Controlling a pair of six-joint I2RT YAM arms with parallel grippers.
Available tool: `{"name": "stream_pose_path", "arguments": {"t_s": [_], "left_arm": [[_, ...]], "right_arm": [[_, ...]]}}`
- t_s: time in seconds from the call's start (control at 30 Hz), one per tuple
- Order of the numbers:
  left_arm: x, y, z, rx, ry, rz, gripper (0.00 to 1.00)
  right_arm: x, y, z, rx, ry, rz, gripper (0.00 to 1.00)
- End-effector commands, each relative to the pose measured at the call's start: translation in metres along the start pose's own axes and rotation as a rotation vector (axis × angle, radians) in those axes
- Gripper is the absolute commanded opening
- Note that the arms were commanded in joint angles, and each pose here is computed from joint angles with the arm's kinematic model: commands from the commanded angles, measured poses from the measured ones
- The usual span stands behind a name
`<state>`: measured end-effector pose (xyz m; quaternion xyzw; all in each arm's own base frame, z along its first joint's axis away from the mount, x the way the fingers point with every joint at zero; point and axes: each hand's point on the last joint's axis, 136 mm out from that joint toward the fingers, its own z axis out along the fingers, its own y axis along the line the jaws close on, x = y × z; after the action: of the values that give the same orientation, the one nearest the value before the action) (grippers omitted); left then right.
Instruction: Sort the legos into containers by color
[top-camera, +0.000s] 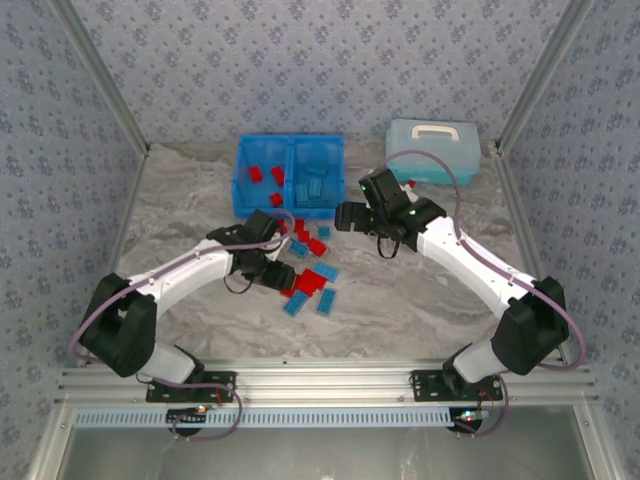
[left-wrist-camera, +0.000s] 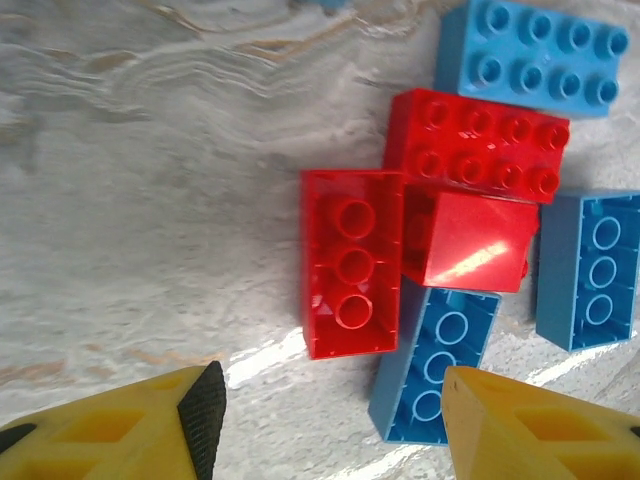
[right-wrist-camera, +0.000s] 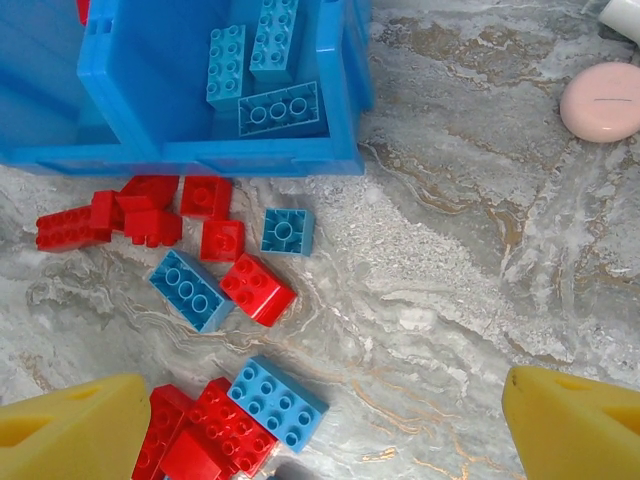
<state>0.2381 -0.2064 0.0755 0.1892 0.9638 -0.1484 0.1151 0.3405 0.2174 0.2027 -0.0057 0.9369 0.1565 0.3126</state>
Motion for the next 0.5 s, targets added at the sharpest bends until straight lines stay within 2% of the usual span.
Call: {"name": "stream_pose_path", "arguments": {"t_s": [0.0, 0.3, 0.47], "left_arm": [[-0.006, -0.007, 0.02, 0.023, -0.024, 0.001, 0.61], [-0.004, 0.004, 0.049, -0.021, -0.001, -0.001, 0.61], [-0.003, 0.014, 0.056, -0.072, -0.005, -0.012, 0.56]], "right_arm": [[-0.009, 0.004, -0.004, -0.012, -0.015, 0.013, 0.93], [-0.006, 0.002, -0.002, -0.007, -0.007, 0.016, 0.93], [-0.006, 0.003, -0.002, -0.013, -0.007, 0.019, 0.93]]}}
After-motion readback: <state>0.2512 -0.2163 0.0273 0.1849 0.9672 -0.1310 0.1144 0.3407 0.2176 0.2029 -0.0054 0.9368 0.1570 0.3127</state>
